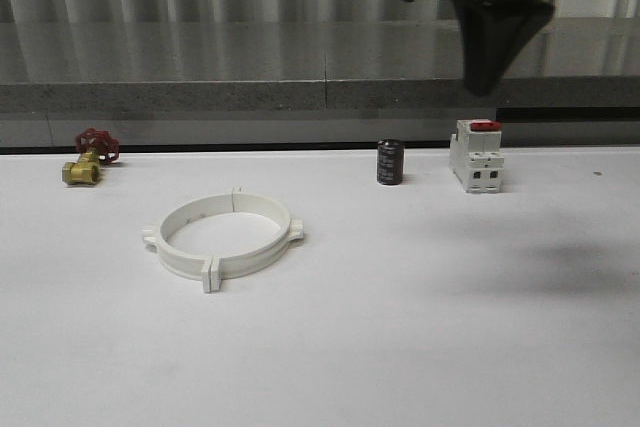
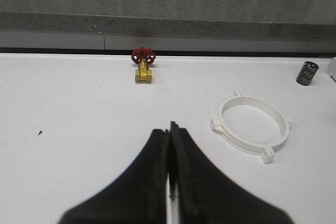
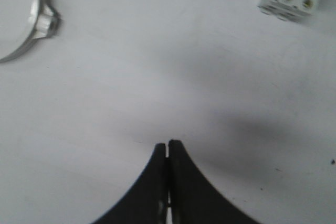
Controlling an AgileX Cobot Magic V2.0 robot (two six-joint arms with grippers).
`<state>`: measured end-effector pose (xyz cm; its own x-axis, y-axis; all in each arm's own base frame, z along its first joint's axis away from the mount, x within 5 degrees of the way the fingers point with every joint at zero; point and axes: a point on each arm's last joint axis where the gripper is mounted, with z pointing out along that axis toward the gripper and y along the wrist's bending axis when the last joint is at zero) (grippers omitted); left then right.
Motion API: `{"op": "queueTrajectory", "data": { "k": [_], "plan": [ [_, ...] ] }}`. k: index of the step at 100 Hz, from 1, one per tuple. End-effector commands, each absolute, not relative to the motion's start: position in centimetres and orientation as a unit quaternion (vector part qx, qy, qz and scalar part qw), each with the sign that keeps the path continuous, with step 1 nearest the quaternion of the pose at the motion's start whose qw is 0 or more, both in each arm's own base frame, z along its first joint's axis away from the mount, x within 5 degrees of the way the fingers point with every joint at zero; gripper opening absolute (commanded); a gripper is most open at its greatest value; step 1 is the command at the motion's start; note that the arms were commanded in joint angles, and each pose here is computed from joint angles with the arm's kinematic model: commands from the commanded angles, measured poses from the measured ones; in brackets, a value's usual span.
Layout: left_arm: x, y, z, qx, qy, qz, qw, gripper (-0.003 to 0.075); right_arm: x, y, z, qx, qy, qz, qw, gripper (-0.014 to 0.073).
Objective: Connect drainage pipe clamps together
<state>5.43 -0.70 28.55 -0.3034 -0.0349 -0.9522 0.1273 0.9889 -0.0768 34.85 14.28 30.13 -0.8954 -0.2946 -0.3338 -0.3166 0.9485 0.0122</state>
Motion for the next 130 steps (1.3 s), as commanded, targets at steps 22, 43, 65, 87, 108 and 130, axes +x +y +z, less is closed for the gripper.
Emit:
{"op": "queueTrajectory", "data": {
  "k": [22,43,65,87,108,130],
  "plan": [
    [5.6,-0.7,30.0,0.027,0.776,-0.074,0.625,-0.0021,30.8,6.1,32.7,-0.042,0.967,0.047,0.248,-0.0061],
    [5.6,-0.7,30.0,0.027,0.776,-0.074,0.625,-0.0021,27.1,2.4,31.7,0.026,0.961,0.039,0.274,-0.0061],
    [5.6,-0.7,30.0,0.027,0.776,-0.074,0.625,-0.0021,22.4,0.2,31.2,0.062,0.949,0.028,0.308,-0.0061],
    [5.6,-0.7,30.0,0.027,0.776,-0.074,0.625,-0.0021,17.8,0.0,31.2,0.065,0.916,0.031,0.395,-0.0062],
    [5.6,-0.7,30.0,0.027,0.776,-0.074,0.625,-0.0021,13.8,-0.2,31.0,0.049,0.865,0.015,0.5,-0.0065],
    [5.6,-0.7,30.0,0.027,0.776,-0.074,0.625,-0.0021,9.8,-0.3,30.7,0.036,0.802,0.005,0.597,-0.0065]
  ]
}}
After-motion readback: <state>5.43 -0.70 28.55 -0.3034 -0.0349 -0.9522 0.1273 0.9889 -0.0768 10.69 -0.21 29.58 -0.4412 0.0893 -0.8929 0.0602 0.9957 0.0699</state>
